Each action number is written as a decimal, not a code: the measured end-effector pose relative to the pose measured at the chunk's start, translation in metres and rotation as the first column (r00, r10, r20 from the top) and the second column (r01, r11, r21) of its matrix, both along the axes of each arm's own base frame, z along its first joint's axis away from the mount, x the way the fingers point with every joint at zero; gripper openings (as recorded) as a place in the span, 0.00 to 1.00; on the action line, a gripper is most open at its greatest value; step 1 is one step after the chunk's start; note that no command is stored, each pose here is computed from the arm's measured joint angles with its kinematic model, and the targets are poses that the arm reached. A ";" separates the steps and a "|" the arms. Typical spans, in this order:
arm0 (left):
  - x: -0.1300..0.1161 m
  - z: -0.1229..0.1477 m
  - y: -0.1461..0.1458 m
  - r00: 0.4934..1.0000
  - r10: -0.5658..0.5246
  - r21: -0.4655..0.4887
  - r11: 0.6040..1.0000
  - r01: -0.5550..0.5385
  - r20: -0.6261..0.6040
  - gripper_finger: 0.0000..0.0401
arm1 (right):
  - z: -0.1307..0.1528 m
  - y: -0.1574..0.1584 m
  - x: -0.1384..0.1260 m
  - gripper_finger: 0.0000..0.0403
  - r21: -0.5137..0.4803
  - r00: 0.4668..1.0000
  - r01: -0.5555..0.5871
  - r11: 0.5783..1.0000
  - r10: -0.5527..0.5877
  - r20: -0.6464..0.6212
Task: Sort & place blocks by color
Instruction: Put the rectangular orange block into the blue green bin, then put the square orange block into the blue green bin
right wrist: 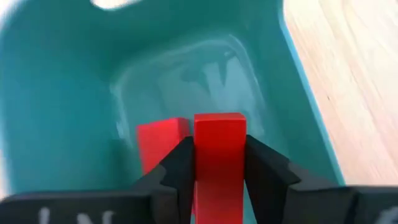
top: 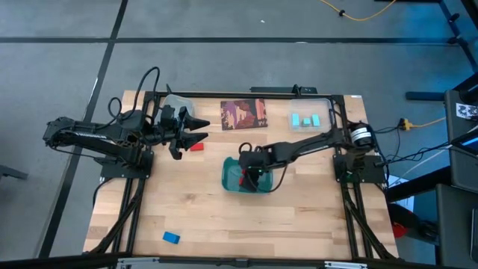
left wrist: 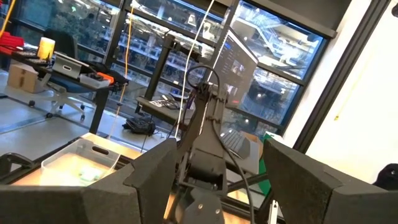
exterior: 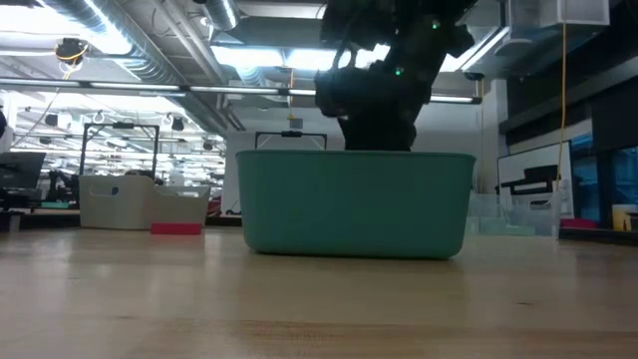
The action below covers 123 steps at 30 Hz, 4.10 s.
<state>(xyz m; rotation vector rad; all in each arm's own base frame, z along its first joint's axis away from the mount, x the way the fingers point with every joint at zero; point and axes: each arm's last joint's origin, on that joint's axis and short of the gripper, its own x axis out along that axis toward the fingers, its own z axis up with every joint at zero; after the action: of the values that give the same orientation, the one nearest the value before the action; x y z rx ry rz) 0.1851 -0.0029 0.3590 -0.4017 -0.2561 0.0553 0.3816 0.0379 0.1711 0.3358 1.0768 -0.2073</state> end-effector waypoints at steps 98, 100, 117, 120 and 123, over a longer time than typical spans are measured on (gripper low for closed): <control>0.034 0.010 0.046 0.798 0.154 0.051 0.987 -0.153 -0.583 0.58 | 0.131 -0.016 -0.164 0.79 0.021 0.292 -0.015 1.000 -0.016 0.956; 0.036 0.007 0.061 0.679 0.161 0.030 0.979 -0.201 -0.716 0.58 | 0.131 -0.016 -0.164 0.79 0.030 0.295 -0.017 0.999 -0.024 0.955; 0.056 -0.124 0.121 -0.102 -0.219 -0.193 0.956 -0.219 -0.970 0.58 | 0.130 -0.016 -0.164 0.79 0.030 0.302 -0.017 0.999 -0.024 0.953; 0.061 -0.146 0.121 -0.093 -0.269 -0.247 0.949 -0.196 -0.959 0.58 | 0.129 -0.016 -0.164 0.79 0.029 0.312 -0.016 0.999 -0.023 0.950; 0.063 -0.163 0.122 -0.090 -0.255 -0.234 0.953 -0.190 -0.963 0.58 | 0.128 -0.016 -0.164 0.79 0.054 0.324 -0.007 0.999 -0.049 0.945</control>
<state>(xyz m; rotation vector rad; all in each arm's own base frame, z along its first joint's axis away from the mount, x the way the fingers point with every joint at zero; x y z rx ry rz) 0.2482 0.1194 0.1958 -0.5784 1.4293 0.3557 0.2179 0.0217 0.2992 0.4293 -0.1484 0.0283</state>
